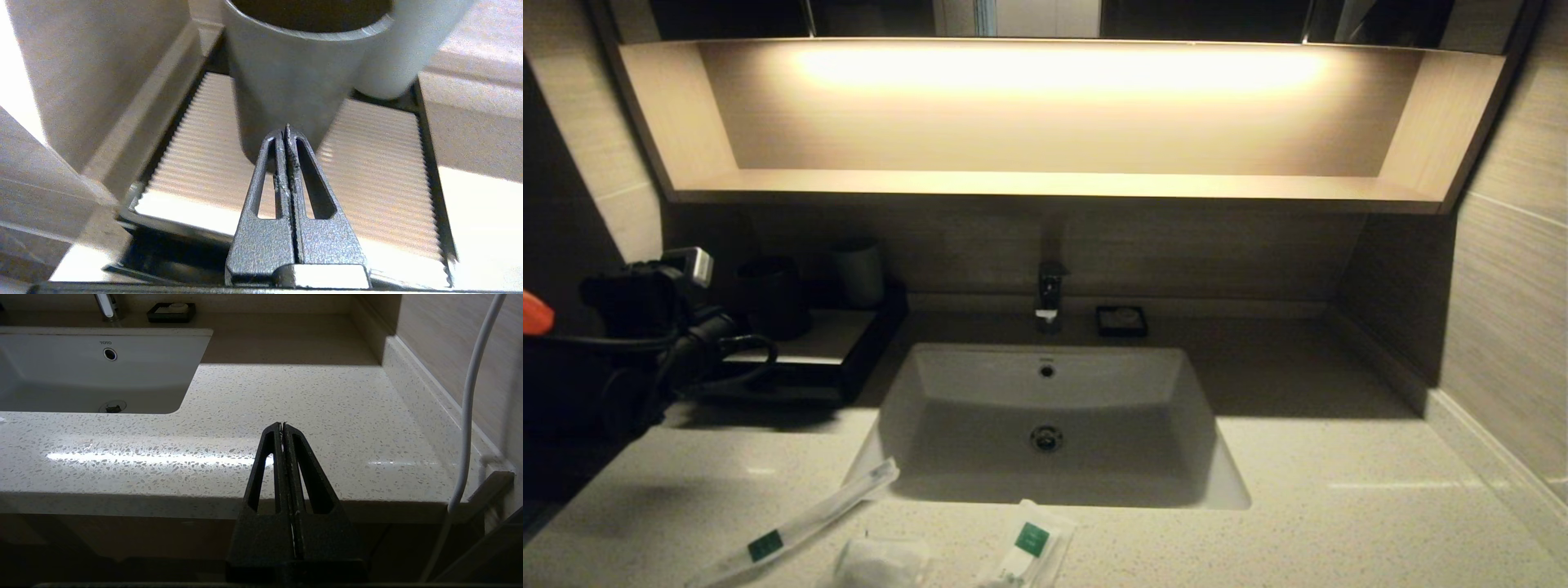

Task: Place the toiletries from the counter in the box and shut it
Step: Place the cup on the storage box

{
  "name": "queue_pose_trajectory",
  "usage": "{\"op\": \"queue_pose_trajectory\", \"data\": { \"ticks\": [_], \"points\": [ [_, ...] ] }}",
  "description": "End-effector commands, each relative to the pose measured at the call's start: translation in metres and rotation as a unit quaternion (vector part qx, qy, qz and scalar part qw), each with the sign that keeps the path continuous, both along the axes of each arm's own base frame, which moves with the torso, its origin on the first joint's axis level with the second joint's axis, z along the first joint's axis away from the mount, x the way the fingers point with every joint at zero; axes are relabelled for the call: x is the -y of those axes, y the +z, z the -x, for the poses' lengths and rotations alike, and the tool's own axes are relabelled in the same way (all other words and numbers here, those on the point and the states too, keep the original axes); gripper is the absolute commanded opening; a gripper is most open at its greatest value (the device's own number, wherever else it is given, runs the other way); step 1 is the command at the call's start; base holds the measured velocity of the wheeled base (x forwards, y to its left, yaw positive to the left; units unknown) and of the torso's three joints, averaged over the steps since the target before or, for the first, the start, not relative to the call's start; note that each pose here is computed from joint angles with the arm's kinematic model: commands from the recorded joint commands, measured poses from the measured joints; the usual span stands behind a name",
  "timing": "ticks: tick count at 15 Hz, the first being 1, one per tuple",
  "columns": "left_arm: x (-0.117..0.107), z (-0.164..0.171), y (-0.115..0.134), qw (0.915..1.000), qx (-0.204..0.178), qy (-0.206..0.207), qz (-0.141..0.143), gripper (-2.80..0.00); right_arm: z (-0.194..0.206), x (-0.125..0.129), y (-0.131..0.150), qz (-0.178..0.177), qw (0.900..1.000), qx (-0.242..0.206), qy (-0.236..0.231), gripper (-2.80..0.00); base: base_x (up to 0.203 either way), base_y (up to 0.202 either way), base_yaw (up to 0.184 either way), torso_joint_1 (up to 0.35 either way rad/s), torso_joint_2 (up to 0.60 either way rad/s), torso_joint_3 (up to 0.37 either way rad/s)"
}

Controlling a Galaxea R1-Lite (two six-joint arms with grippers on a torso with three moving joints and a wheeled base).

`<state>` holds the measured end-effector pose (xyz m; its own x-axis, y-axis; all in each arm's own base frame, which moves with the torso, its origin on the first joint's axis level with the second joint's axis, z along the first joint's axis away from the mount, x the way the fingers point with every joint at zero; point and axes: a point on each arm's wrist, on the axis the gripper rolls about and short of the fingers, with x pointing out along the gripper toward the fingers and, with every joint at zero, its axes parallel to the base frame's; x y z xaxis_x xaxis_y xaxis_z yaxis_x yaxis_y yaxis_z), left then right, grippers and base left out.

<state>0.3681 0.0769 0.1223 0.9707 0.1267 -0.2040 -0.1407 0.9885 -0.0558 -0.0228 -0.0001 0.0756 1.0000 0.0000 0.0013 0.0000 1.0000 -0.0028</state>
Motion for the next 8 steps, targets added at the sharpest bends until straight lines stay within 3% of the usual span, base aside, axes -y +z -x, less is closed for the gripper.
{"op": "queue_pose_trajectory", "data": {
  "ticks": [1,8],
  "points": [
    [0.0035,0.0047,-0.0027,1.0,-0.004,-0.003,0.001,-2.8,-0.0001,0.0,-0.0004,0.0,1.0,-0.001,0.0,-2.8,0.0,0.0,0.0,0.0,0.0,0.0],
    [0.0027,0.0038,-0.0058,0.9999,-0.008,0.011,-0.005,-2.8,-0.0001,0.0,-0.0004,0.0,1.0,-0.001,0.0,-2.8,0.0,0.0,0.0,0.0,0.0,0.0]
  ]
}}
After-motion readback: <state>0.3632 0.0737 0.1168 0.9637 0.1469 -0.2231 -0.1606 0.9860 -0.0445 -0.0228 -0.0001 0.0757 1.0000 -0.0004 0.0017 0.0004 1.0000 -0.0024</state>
